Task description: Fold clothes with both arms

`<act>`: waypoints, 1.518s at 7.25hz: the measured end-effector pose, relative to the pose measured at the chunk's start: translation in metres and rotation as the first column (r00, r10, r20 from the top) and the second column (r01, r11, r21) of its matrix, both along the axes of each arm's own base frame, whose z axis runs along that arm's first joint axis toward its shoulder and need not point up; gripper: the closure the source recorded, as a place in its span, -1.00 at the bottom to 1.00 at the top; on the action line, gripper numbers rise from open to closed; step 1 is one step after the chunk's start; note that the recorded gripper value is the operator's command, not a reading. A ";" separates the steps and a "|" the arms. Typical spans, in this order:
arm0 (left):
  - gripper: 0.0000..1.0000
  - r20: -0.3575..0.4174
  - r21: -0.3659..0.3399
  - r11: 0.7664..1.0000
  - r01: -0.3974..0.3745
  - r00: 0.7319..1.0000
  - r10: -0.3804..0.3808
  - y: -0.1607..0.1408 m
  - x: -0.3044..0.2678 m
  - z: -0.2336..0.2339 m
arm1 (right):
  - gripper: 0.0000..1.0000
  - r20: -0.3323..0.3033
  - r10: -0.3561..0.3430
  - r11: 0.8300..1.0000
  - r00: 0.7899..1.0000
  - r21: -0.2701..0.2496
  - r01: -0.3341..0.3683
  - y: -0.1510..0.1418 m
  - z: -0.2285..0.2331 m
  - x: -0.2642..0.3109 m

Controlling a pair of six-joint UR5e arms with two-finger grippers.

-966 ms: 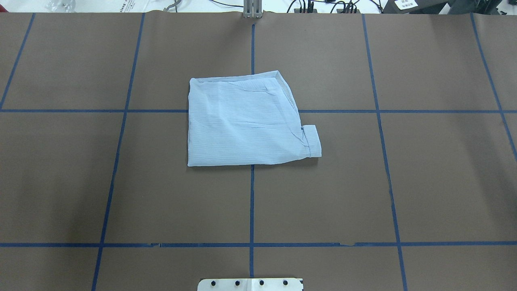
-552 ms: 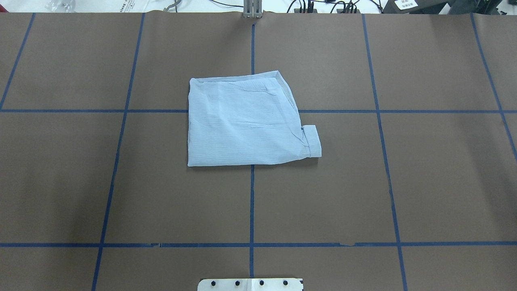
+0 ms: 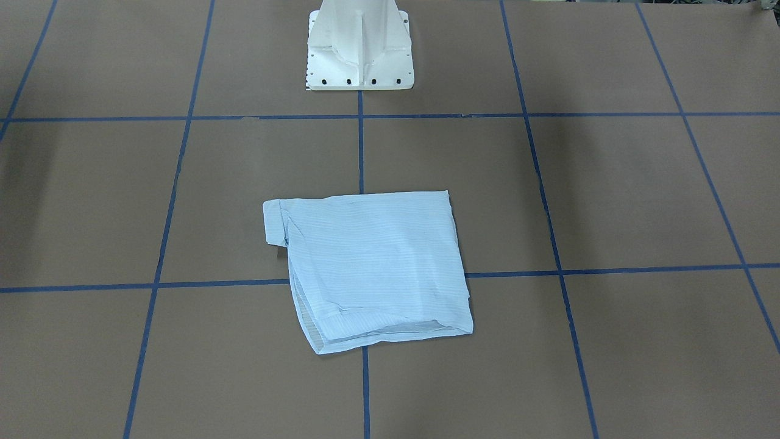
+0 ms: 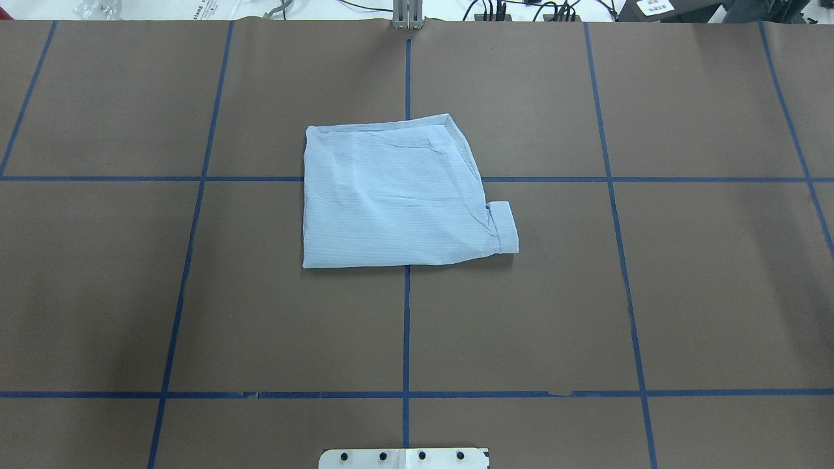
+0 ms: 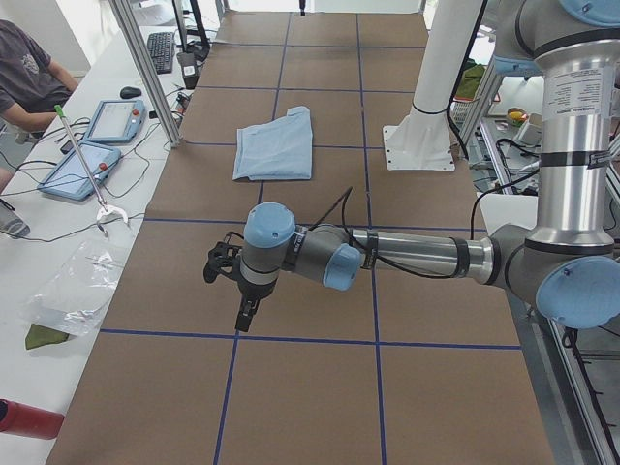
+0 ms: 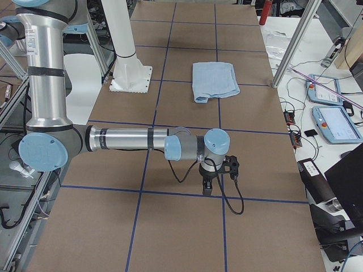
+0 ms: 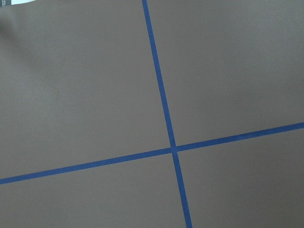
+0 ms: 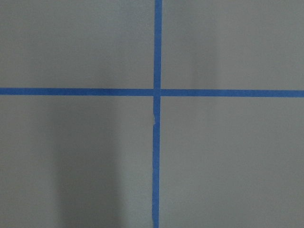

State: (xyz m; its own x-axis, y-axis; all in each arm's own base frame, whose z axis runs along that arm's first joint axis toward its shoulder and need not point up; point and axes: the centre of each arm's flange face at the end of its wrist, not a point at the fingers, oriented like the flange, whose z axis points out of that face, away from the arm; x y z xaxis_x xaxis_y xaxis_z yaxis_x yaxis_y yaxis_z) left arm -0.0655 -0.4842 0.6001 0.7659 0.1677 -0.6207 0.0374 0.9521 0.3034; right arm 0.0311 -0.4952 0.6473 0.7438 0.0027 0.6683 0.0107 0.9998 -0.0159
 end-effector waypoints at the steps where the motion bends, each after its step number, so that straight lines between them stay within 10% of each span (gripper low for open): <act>1: -1.00 0.004 0.008 1.000 0.002 1.000 -0.002 0.005 0.000 -0.004 | -1.00 0.001 -0.001 1.000 1.000 -0.004 0.001 0.001 0.003 0.000; 11: -1.00 -0.031 0.036 0.999 -0.014 0.999 0.016 0.009 0.003 -0.020 | -1.00 0.012 -0.003 1.000 1.000 -0.025 0.003 0.016 0.015 -0.001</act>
